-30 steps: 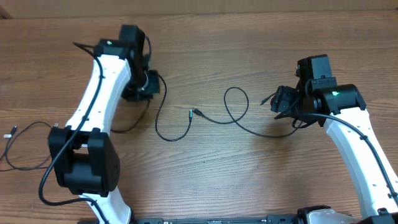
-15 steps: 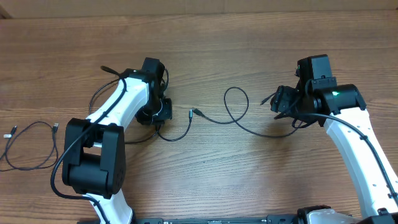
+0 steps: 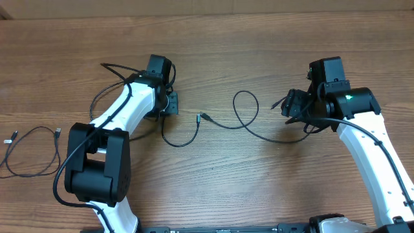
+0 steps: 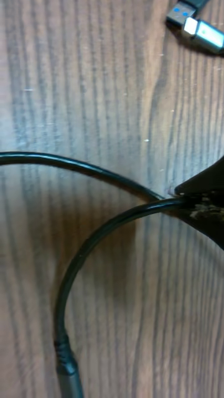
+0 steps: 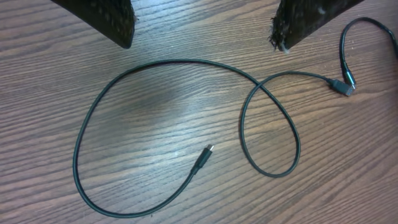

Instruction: Untangle cables

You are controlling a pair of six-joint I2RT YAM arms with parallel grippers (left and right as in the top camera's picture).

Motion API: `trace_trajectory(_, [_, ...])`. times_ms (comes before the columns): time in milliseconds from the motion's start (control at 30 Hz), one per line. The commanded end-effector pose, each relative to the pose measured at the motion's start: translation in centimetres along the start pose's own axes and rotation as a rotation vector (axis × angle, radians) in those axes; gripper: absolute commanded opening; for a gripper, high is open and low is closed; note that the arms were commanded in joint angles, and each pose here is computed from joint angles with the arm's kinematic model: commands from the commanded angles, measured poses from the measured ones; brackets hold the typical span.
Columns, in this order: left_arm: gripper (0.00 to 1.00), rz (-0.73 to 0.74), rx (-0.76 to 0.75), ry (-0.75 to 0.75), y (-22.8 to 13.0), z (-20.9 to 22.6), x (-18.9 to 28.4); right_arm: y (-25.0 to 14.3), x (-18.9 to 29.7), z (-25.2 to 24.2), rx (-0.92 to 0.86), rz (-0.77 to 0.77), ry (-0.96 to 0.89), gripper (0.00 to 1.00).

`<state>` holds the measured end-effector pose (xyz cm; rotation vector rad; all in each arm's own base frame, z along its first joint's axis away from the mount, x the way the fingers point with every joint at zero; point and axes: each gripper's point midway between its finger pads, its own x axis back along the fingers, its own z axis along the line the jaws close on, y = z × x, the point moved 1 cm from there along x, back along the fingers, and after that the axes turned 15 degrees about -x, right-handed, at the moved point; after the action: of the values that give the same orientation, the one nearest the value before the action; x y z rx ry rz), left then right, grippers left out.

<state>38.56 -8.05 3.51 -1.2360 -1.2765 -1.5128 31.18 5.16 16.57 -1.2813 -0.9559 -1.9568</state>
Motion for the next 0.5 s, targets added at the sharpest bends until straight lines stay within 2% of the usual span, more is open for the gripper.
trace_trajectory(0, [0.07, -0.032, 0.017, 0.031, 0.5, 0.5, 0.6, 0.5, 0.4, 0.5, 0.0, -0.016, 0.017, 0.69])
trace_trajectory(67, [0.11, -0.028, 0.016, 0.024, 0.4, 0.4, 0.4, 0.5, 0.4, 0.5, 0.0, -0.016, 0.017, 0.69])
trace_trajectory(200, [0.3, -0.016, -0.014, -0.004, 0.3, -0.1, -0.2, 0.5, 0.4, 0.5, 0.0, -0.016, 0.017, 0.69])
trace_trajectory(367, [0.38, 0.034, -0.031, -0.005, -0.6, -0.2, -1.8, 0.4, 0.4, 0.4, 0.0, -0.013, 0.015, 0.69])
trace_trajectory(467, [0.39, 0.065, -0.031, -0.02, -1.2, -0.4, -2.8, 0.4, 0.4, 0.4, 0.0, -0.013, 0.014, 0.69])
